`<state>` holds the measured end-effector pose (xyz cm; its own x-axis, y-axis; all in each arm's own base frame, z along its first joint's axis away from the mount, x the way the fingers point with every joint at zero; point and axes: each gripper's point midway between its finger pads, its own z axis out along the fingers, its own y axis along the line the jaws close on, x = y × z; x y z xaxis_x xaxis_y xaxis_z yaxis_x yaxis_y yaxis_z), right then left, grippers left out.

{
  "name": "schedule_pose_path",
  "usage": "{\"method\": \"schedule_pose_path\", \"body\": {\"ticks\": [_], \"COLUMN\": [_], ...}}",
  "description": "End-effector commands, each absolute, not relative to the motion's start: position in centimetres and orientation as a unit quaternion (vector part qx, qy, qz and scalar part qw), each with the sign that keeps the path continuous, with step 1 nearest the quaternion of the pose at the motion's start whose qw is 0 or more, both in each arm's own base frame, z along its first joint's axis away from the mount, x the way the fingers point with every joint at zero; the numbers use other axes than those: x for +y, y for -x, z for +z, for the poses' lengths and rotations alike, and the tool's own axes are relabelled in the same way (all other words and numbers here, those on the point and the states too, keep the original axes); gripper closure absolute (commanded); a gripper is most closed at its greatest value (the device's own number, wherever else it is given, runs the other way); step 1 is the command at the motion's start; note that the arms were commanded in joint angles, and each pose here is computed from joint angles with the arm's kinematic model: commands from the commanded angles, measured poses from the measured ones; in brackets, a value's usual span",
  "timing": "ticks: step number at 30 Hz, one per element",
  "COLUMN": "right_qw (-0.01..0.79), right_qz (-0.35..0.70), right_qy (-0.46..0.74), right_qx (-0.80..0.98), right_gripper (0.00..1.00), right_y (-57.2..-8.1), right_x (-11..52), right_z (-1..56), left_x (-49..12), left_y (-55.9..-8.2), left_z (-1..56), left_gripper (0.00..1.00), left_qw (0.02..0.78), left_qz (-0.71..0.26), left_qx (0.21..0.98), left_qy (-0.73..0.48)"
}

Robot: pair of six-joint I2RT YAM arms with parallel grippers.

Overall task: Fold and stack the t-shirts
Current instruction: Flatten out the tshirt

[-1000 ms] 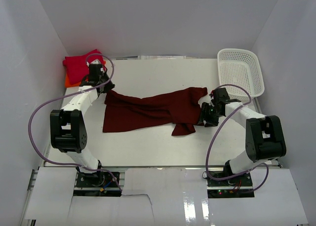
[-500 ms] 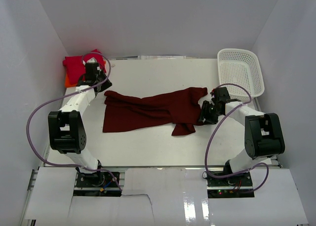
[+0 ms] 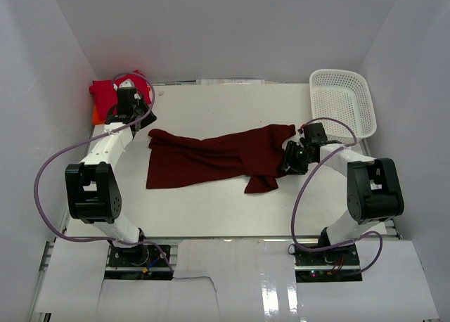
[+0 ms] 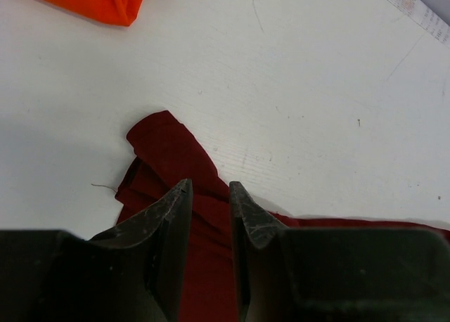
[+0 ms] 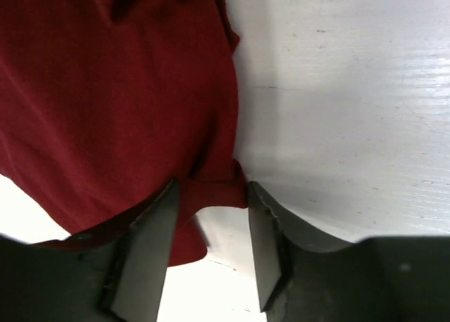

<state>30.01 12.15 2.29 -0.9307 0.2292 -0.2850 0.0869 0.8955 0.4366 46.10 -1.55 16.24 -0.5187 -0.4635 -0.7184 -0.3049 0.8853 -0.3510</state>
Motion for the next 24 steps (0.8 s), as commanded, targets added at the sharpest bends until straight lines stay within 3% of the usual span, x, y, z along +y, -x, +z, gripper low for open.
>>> {"method": "schedule_pose_path", "body": {"ticks": [1, 12, 24], "right_qw": [0.138, 0.112, 0.057], "right_qz": [0.172, 0.076, -0.019], "right_qy": [-0.08, -0.053, 0.0], "right_qx": [0.972, 0.989, 0.998], "right_gripper": [0.48, 0.59, 0.6], "right_y": [-28.2, -27.2, -24.9], "right_x": [10.7, 8.3, 7.0], "right_z": [0.2, -0.6, -2.3], "left_x": [-1.4, -1.5, -1.5], "left_y": [-45.6, -45.3, -45.2], "left_z": [19.3, 18.9, 18.9], "left_gripper": [0.61, 0.62, 0.62], "left_qw": [0.467, 0.463, 0.464], "left_qz": [-0.099, -0.099, -0.098], "left_qx": [0.852, 0.855, 0.855], "left_qy": [0.214, 0.211, 0.209]}}
